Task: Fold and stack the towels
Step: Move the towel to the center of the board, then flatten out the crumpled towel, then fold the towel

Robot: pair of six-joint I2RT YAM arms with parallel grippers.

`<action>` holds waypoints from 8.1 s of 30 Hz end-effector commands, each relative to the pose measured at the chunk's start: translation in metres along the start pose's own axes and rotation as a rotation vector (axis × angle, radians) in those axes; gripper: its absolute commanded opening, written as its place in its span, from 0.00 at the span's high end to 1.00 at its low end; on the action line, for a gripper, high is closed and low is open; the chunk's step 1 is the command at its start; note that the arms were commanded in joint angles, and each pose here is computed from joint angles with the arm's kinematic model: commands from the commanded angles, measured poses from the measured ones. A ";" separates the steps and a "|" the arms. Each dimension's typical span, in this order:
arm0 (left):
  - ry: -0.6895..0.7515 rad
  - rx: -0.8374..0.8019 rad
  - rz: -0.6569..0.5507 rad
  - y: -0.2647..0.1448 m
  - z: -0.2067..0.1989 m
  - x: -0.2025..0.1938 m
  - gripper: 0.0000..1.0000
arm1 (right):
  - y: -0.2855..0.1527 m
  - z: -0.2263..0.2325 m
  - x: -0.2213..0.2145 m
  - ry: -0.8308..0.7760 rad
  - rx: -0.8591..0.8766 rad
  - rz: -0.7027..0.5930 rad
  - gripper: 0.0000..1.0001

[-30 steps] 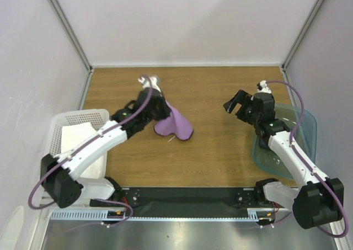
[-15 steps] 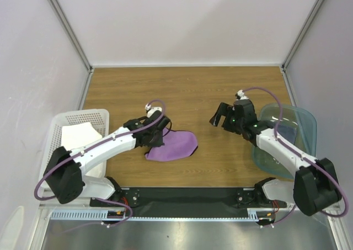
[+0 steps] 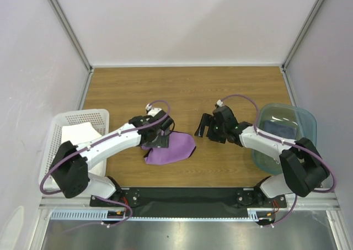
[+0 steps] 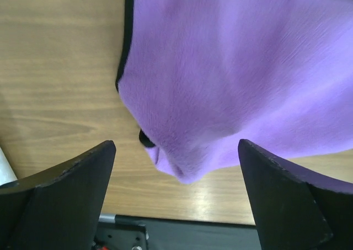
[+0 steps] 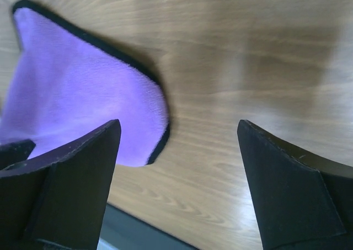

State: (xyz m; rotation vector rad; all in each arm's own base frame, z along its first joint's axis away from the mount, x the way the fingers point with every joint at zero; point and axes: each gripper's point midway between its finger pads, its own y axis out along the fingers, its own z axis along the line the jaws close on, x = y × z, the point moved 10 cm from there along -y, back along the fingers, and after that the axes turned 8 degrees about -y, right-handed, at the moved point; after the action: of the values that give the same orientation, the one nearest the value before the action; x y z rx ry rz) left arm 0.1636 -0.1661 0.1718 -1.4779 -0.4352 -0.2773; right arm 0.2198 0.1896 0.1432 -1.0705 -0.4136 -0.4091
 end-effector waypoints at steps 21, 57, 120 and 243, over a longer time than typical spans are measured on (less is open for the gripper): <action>-0.319 -0.002 -0.313 0.070 0.007 0.078 0.17 | 0.016 0.028 -0.022 0.269 0.167 -0.088 0.27; -0.301 -0.072 -0.325 0.087 0.010 0.097 1.00 | 0.002 0.054 0.025 0.002 0.009 -0.297 0.96; -0.297 -0.108 -0.484 0.112 -0.036 0.198 1.00 | 0.063 -0.062 0.148 -0.116 0.052 -0.378 1.00; -0.669 -0.435 -0.088 0.064 -0.003 -0.023 0.43 | -0.026 -0.066 -0.001 0.148 -0.041 -0.159 0.23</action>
State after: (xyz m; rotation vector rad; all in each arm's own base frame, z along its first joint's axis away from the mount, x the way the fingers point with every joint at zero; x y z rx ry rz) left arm 0.1649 -0.1594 0.1031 -1.9614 -0.9482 0.0438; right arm 0.2087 0.1153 0.1300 -1.0787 -0.3455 -0.6179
